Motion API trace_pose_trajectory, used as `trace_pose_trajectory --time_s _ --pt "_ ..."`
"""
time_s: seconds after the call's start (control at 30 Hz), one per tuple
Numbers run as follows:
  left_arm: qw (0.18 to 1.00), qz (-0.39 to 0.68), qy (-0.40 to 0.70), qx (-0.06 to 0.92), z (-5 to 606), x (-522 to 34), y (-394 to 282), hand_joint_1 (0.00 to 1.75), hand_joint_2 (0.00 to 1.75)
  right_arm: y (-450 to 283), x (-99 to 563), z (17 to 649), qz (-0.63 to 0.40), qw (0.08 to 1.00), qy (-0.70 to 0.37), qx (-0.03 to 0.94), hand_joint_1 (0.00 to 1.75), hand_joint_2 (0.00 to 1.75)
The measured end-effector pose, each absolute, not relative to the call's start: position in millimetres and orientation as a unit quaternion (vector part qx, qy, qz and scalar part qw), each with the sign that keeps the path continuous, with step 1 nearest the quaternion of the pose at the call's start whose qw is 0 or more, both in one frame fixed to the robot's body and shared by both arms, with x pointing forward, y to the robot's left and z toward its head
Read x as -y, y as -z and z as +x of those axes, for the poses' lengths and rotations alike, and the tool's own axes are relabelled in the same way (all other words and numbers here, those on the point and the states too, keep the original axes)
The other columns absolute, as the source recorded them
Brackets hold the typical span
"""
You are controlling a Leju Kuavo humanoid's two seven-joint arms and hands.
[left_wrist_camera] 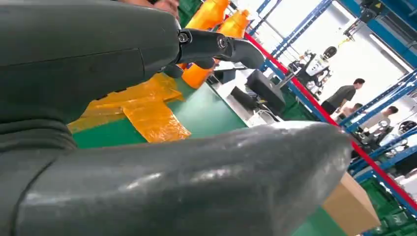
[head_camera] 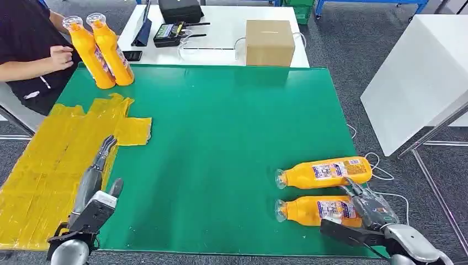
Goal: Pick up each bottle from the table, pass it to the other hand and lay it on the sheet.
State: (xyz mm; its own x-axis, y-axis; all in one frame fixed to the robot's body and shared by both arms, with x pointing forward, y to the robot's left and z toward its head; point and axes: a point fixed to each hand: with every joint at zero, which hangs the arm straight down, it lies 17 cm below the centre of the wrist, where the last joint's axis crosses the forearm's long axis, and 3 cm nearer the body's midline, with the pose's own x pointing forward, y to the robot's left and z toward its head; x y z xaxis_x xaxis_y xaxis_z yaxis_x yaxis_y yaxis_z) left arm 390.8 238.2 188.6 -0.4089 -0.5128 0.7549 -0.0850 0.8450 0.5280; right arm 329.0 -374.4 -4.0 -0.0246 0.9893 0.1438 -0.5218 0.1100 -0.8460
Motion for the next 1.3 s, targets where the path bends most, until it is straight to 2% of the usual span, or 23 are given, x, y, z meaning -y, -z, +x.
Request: trace_pose_trajectory --time_s 0.13,0.17,0.2,0.23,0.47,0.6,0.73,0.8,0.9,1.07,1.3 --pt "0.513 0.177 0.205 0.815 394.8 -236.0 -188.8 0.0 1.75 19.4 368.7 315.9 -0.273 0.628 -0.623 0.377 0.0 1.75" --pt "0.513 0.176 0.205 0.815 395.8 -235.5 -188.7 0.0 1.75 21.7 368.9 313.6 -0.27 0.627 -0.629 0.373 0.16 1.75" --pt "0.513 0.175 0.205 0.815 396.8 -235.0 -188.8 0.0 1.75 23.8 369.2 311.6 -0.267 0.625 -0.633 0.37 0.56 1.75" --pt "0.513 0.173 0.206 0.815 397.6 -233.6 -188.6 0.0 1.75 26.2 369.9 309.8 -0.265 0.624 -0.638 0.366 1.45 1.75" --pt "0.514 0.163 0.204 0.817 403.2 -227.2 -188.1 0.0 1.75 34.6 373.4 305.0 -0.258 0.618 -0.656 0.349 1.47 1.75" --pt "0.517 0.161 0.203 0.816 404.6 -226.5 -185.8 0.0 1.75 35.1 374.7 304.4 -0.256 0.617 -0.659 0.346 1.73 1.75" --pt "0.524 0.151 0.195 0.816 405.2 -227.1 -184.5 0.0 1.75 34.3 375.0 305.1 -0.255 0.622 -0.653 0.35 1.75 1.75" --pt "0.543 0.111 0.18 0.813 403.5 -222.9 -178.9 0.0 1.75 31.0 370.9 309.0 -0.258 0.627 -0.636 0.368 1.75 1.75" --pt "0.579 -0.015 0.129 0.805 387.4 -209.3 -169.3 0.0 1.75 18.4 350.2 321.1 -0.26 0.639 -0.587 0.425 1.75 1.75" --pt "0.579 -0.198 0.029 0.79 347.6 -191.9 -179.3 0.0 1.75 -52.4 276.7 351.6 -0.212 0.626 -0.477 0.579 1.75 1.75" --pt "0.57 -0.234 -0.008 0.787 332.8 -187.3 -188.4 0.0 1.75 -107.0 247.5 369.1 -0.192 0.603 -0.424 0.648 1.75 1.75"
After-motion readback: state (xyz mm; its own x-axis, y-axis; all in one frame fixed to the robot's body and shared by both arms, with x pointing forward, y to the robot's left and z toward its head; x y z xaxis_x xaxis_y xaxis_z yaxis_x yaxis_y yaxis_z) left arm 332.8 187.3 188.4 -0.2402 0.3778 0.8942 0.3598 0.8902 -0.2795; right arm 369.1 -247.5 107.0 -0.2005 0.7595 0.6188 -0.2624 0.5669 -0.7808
